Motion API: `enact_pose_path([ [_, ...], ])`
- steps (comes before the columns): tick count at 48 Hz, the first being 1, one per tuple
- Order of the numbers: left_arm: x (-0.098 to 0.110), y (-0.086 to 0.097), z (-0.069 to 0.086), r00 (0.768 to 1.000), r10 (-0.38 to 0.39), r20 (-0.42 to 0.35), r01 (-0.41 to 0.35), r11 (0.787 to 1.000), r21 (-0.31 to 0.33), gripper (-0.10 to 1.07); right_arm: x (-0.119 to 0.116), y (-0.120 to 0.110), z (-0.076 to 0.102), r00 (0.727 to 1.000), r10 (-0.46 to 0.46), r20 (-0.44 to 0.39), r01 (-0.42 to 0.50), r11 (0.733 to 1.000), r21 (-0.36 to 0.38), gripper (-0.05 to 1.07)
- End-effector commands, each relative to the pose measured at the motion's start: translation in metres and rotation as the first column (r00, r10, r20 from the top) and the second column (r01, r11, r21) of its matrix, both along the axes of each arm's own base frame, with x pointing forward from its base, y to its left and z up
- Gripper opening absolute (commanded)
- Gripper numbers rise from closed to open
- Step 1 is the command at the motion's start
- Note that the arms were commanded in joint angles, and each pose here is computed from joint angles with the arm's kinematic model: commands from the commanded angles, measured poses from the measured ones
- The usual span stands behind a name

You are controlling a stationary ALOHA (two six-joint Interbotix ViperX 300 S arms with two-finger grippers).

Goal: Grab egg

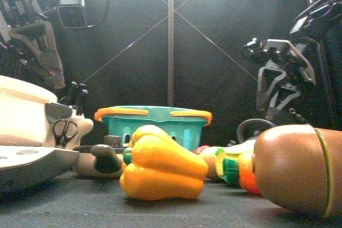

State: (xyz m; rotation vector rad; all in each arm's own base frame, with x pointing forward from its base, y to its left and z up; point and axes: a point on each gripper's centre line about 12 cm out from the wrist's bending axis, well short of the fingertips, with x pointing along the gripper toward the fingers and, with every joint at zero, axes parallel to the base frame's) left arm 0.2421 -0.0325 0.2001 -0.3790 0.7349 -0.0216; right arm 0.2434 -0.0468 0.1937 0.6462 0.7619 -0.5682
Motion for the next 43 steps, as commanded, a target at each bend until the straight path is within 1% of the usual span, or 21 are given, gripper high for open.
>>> enact_pose_path([
  [1, 0.007, 0.001, 0.015, 0.996, 0.008, 0.083, -0.009, 1.000, 0.010, 0.75, 0.003, 0.017, 0.009, 0.997, 0.064, 0.032, -0.064, 0.998, 0.004, 0.83],
  [3, 0.009, 0.002, 0.018, 0.993, 0.013, 0.119, -0.015, 1.000, 0.014, 0.75, 0.002, 0.025, 0.007, 0.995, 0.096, 0.028, -0.096, 0.995, 0.008, 0.83],
  [7, 0.013, 0.005, 0.027, 0.976, 0.030, 0.217, -0.036, 0.999, 0.027, 0.75, -0.002, 0.045, 0.001, 0.986, 0.168, 0.009, -0.168, 0.986, 0.019, 0.83],
  [9, 0.015, 0.007, 0.031, 0.963, 0.036, 0.266, -0.047, 0.998, 0.036, 0.75, -0.005, 0.058, -0.005, 0.976, 0.215, -0.009, -0.215, 0.976, 0.027, 0.83],
  [13, 0.017, 0.010, 0.035, 0.936, 0.041, 0.351, -0.066, 0.996, 0.061, 0.75, -0.011, 0.076, -0.015, 0.957, 0.288, -0.043, -0.286, 0.957, 0.035, 0.83],
  [18, 0.016, 0.013, 0.036, 0.905, 0.045, 0.424, -0.086, 0.993, 0.079, 0.75, -0.013, 0.091, -0.024, 0.933, 0.349, -0.088, -0.347, 0.937, 0.033, 0.83],
  [21, 0.016, 0.015, 0.038, 0.885, 0.047, 0.464, -0.097, 0.992, 0.083, 0.75, -0.013, 0.093, -0.029, 0.925, 0.361, -0.118, -0.360, 0.933, 0.029, 0.83],
  [26, 0.016, 0.017, 0.042, 0.854, 0.058, 0.516, -0.116, 0.990, 0.081, 0.75, -0.013, 0.092, -0.039, 0.919, 0.355, -0.171, -0.356, 0.934, 0.026, 0.84],
  [30, 0.017, 0.019, 0.045, 0.839, 0.068, 0.539, -0.130, 0.988, 0.078, 0.75, -0.012, 0.091, -0.048, 0.914, 0.349, -0.207, -0.351, 0.936, 0.029, 0.84],
  [33, 0.017, 0.022, 0.046, 0.835, 0.074, 0.545, -0.139, 0.987, 0.080, 0.75, -0.011, 0.088, -0.053, 0.913, 0.336, -0.230, -0.339, 0.941, 0.028, 0.84],
  [37, 0.018, 0.025, 0.045, 0.837, 0.082, 0.541, -0.150, 0.985, 0.082, 0.75, -0.010, 0.084, -0.059, 0.911, 0.322, -0.257, -0.326, 0.945, 0.028, 0.84],
  [43, 0.019, 0.031, 0.042, 0.837, 0.101, 0.537, -0.174, 0.981, 0.086, 0.75, -0.006, 0.080, -0.064, 0.909, 0.306, -0.283, -0.312, 0.950, 0.024, 0.84],
])
